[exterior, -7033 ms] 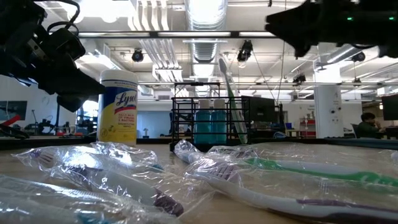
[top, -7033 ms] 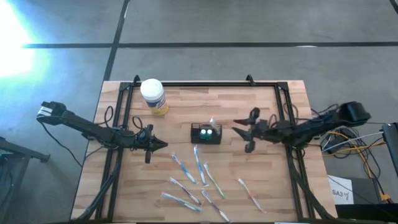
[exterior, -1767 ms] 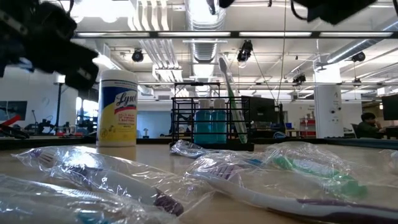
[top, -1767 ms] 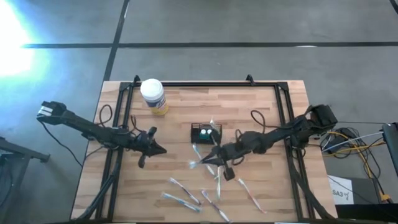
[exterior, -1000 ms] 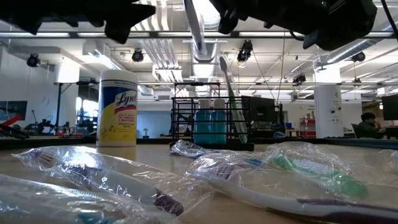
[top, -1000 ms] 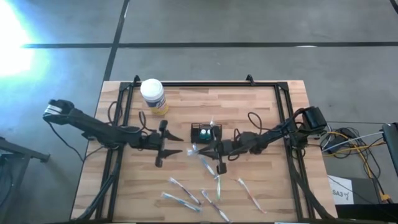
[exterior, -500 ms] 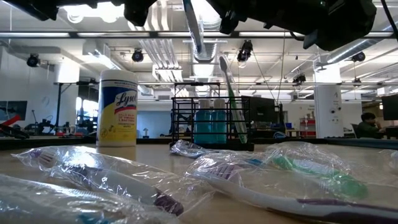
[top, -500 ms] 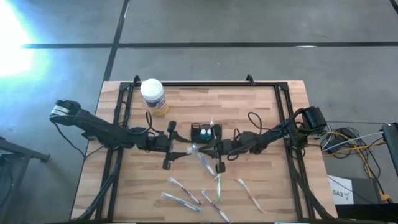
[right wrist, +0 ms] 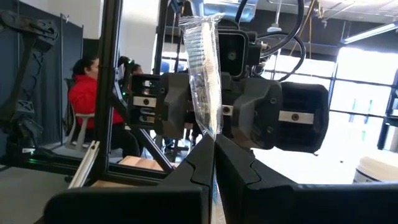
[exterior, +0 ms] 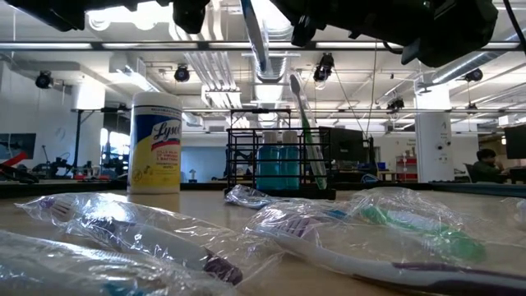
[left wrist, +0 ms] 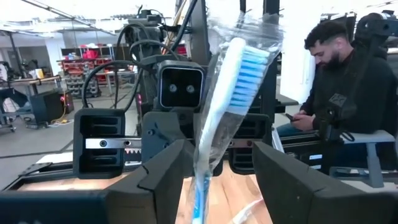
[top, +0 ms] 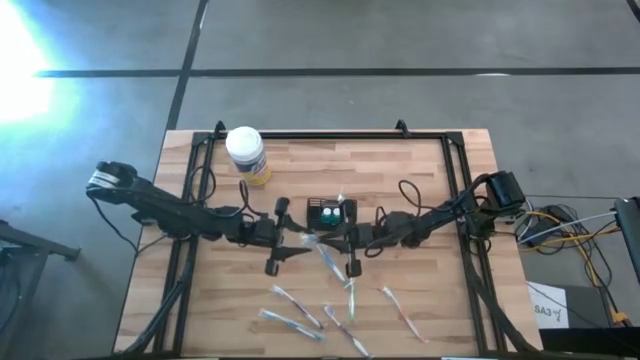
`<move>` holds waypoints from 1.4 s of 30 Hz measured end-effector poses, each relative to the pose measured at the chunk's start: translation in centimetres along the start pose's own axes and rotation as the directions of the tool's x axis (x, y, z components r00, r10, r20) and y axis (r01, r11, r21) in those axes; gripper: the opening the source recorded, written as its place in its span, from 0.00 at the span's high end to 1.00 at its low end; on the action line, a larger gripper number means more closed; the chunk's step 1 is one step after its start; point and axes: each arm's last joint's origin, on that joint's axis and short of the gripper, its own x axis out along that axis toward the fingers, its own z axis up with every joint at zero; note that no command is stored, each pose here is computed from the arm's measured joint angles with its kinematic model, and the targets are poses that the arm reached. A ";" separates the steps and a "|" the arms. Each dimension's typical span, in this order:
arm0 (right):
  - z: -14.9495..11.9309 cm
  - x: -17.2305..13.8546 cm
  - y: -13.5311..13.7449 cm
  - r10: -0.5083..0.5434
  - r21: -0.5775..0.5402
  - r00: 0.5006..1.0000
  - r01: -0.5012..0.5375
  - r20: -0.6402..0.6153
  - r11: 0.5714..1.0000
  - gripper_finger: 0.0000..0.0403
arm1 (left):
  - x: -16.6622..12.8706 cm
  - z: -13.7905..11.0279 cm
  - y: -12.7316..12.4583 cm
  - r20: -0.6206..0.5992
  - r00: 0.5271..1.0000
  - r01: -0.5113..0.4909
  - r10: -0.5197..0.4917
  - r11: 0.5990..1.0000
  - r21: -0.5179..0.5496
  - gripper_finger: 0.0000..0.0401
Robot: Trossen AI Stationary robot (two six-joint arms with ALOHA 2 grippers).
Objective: Pick & Place toothbrushing station
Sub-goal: Put the top left blue toothbrush into the black mesh organizer
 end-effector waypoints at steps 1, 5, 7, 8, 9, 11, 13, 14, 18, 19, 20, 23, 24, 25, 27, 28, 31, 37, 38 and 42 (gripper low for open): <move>0.0 0.0 0.0 0.000 0.000 1.000 0.000 0.000 1.000 0.98 | 0.0 0.0 0.0 0.001 1.000 0.000 0.000 1.000 0.000 0.52; 0.0 0.0 0.0 0.000 0.005 1.000 0.000 0.000 1.000 0.98 | 0.1 0.2 0.0 0.006 1.000 -0.001 0.001 1.000 -0.001 0.58; -0.1 0.0 0.0 0.000 0.012 1.000 0.000 -0.001 1.000 0.98 | 0.1 0.2 0.0 0.005 1.000 -0.001 0.001 1.000 -0.002 0.63; -0.1 0.0 0.0 0.000 0.013 1.000 0.000 -0.002 1.000 0.98 | 0.1 0.2 0.0 0.006 1.000 -0.001 0.001 1.000 -0.005 0.67; -0.1 0.0 0.0 0.000 0.012 1.000 0.000 -0.003 1.000 0.98 | 0.1 0.2 0.0 0.006 1.000 -0.001 0.001 1.000 -0.006 0.71; -0.1 0.0 0.0 0.000 0.013 1.000 0.000 -0.004 1.000 0.98 | 0.1 0.2 0.0 0.006 1.000 -0.001 0.001 1.000 -0.007 0.80; -0.1 0.0 0.0 0.003 0.015 1.000 -0.003 -0.003 1.000 0.98 | 0.1 0.2 0.0 0.009 1.000 -0.004 0.004 1.000 -0.006 0.90; -0.1 0.0 0.0 0.003 0.015 1.000 -0.003 -0.003 1.000 0.98 | 0.1 0.2 0.1 0.010 1.000 -0.005 0.005 1.000 -0.005 0.94; -0.2 0.0 0.0 0.002 0.016 1.000 -0.002 -0.005 1.000 0.98 | 0.1 0.2 0.1 0.010 1.000 -0.014 0.014 1.000 -0.001 0.96; -0.2 0.0 -0.1 0.001 0.021 1.000 -0.001 -0.008 1.000 0.98 | 0.1 0.2 0.1 0.010 1.000 -0.022 0.022 1.000 0.002 0.96; -0.2 0.0 -0.1 0.001 0.034 1.000 -0.001 -0.009 0.999 0.98 | 0.1 0.2 0.1 0.009 1.000 -0.025 0.025 1.000 0.006 0.97; 0.0 0.0 -0.1 -0.002 0.084 1.000 0.003 -0.011 0.996 0.96 | -0.1 0.4 0.2 0.009 1.000 -0.027 0.027 0.999 0.018 0.97; 0.2 0.0 -0.2 -0.003 0.090 1.000 0.003 -0.006 0.996 0.94 | -0.3 0.6 0.2 0.011 1.000 -0.027 0.027 0.999 0.023 0.97; 0.5 -0.2 -0.2 -0.004 0.091 1.000 0.004 0.001 0.996 0.93 | -0.4 0.9 0.2 0.016 0.999 -0.028 0.028 0.999 0.027 0.97; 1.1 -0.6 -0.4 -0.006 0.087 1.000 0.005 0.018 0.996 0.89 | -0.9 1.3 0.2 0.013 1.000 -0.027 0.027 0.999 0.030 0.97; 1.4 -1.0 -0.4 -0.007 0.085 1.000 0.005 0.023 0.996 0.87 | -1.2 1.5 0.3 0.009 1.000 -0.027 0.027 0.999 0.031 0.97; 2.0 -2.4 -0.7 -0.007 0.088 1.000 0.005 0.023 0.996 0.83 | -2.5 1.8 0.5 0.003 0.999 -0.050 0.050 0.998 0.032 0.97; 3.3 -6.8 -1.3 -0.005 0.112 1.000 0.003 0.018 0.994 0.83 | -5.9 1.7 1.5 0.013 0.976 -0.218 0.217 0.975 0.043 0.97; 3.5 -7.6 -1.3 -0.002 0.112 1.000 0.001 0.012 0.994 0.83 | -6.3 1.6 1.7 0.016 0.971 -0.238 0.238 0.970 0.048 0.97; 3.6 -10.2 -1.6 0.005 0.110 1.000 -0.004 -0.012 0.994 0.86 | -6.7 1.6 2.5 0.012 0.959 -0.283 0.282 0.959 0.030 0.97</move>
